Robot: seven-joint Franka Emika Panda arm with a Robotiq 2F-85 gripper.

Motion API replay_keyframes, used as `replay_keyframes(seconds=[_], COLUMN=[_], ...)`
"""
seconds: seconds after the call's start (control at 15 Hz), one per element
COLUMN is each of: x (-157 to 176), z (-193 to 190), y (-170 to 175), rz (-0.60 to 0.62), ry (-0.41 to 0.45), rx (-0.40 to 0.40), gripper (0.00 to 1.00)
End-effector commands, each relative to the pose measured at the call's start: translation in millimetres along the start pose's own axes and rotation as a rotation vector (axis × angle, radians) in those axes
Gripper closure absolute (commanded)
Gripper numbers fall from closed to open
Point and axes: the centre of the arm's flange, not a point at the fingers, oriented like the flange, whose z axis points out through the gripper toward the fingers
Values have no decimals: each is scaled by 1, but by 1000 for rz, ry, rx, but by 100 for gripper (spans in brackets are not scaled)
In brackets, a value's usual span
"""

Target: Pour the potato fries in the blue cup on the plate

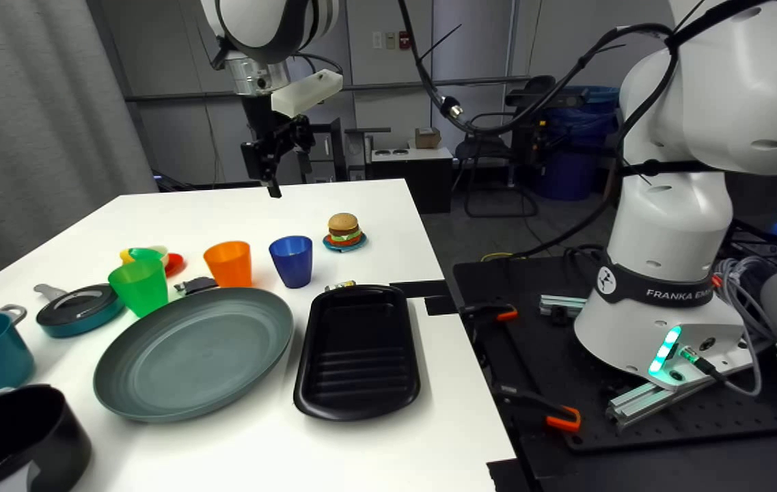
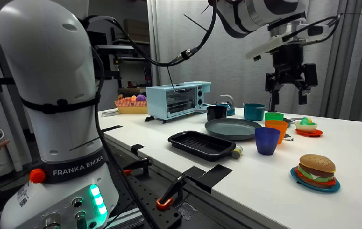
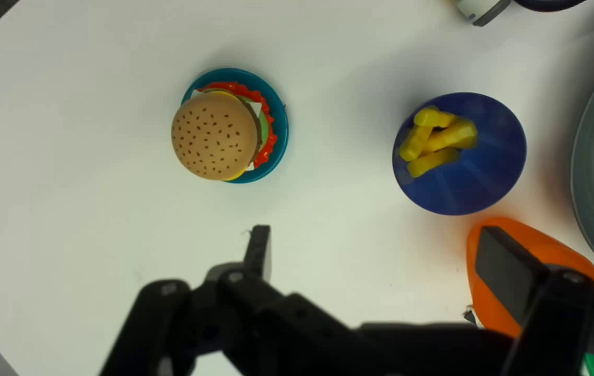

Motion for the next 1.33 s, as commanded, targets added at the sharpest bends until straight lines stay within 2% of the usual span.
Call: replay_keyframes(seconds=[0.0,0.47,1.27], x=[12,0,-5], z=[6,19,60], y=[-2,-9,-1], rz=[18,17,22], ry=[8,8,10], rx=[34,58,26], gripper=[0,0,0])
